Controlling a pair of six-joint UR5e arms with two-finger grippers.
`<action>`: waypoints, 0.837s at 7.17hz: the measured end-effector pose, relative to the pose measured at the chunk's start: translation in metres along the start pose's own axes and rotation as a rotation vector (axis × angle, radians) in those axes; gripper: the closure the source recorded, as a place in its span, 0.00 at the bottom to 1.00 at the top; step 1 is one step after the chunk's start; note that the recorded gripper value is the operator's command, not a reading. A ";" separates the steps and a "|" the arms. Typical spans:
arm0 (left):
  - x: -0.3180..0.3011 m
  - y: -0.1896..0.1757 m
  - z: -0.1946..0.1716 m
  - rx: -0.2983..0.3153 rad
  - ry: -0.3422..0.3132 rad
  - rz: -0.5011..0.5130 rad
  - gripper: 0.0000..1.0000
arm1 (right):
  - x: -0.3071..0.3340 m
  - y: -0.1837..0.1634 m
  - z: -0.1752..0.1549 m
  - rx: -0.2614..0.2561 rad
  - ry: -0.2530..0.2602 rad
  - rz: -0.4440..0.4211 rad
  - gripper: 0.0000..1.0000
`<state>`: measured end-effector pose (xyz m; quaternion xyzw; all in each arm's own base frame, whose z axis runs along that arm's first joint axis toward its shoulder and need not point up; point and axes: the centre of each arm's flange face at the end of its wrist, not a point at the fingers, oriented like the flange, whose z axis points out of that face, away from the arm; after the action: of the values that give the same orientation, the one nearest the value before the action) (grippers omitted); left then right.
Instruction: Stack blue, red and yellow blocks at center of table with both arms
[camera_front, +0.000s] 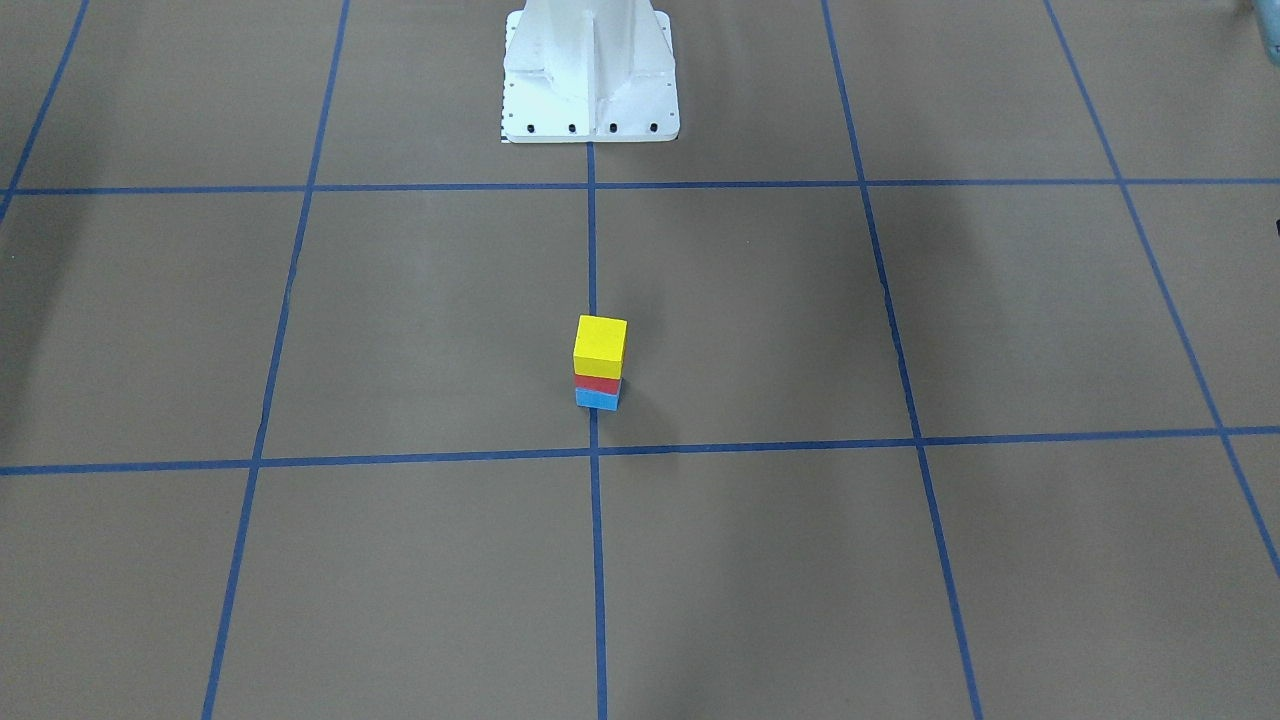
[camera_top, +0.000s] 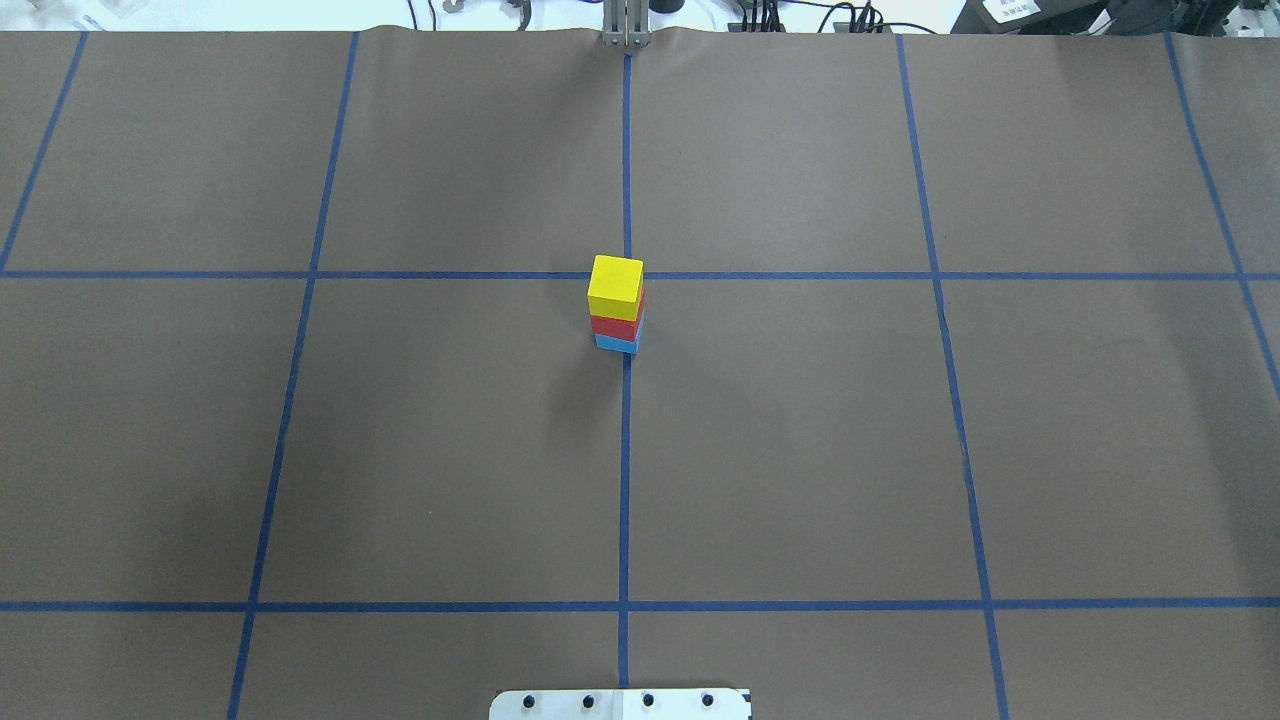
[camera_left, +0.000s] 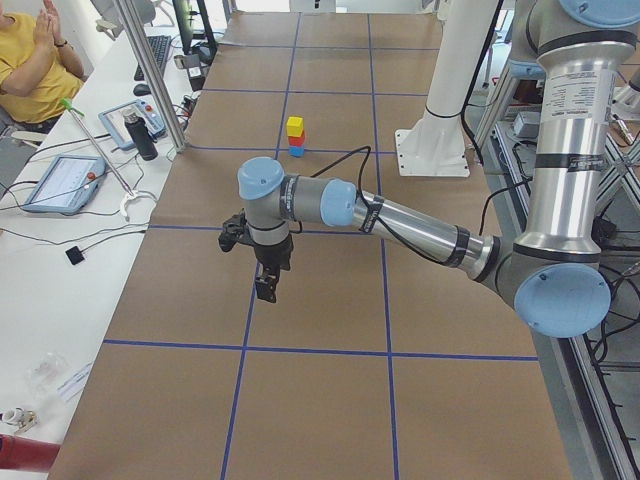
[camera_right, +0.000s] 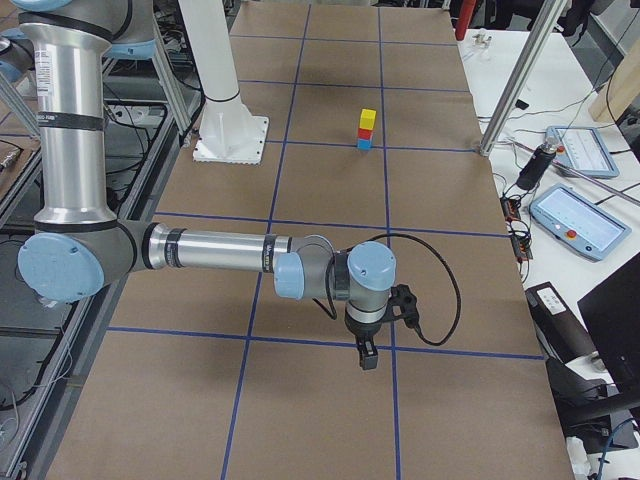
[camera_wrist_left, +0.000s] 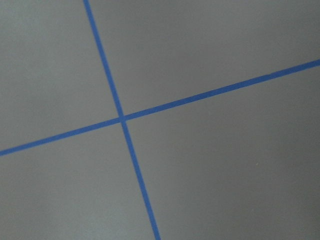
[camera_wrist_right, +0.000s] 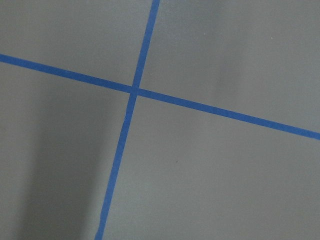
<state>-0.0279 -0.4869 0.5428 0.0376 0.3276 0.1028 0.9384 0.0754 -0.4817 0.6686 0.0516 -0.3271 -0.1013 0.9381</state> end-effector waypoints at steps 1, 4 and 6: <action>-0.029 0.019 0.006 0.021 -0.002 -0.032 0.00 | 0.000 0.000 0.000 0.000 0.000 0.000 0.00; -0.077 0.083 0.027 0.106 0.076 -0.052 0.00 | 0.000 -0.001 -0.001 0.002 0.000 -0.001 0.00; -0.083 0.094 0.033 0.113 0.111 -0.066 0.00 | -0.001 -0.001 -0.001 0.002 0.000 -0.001 0.00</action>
<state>-0.0865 -0.4138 0.6325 0.0737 0.3855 0.0549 0.9181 0.0754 -0.4822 0.6675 0.0527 -0.3272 -0.1017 0.9380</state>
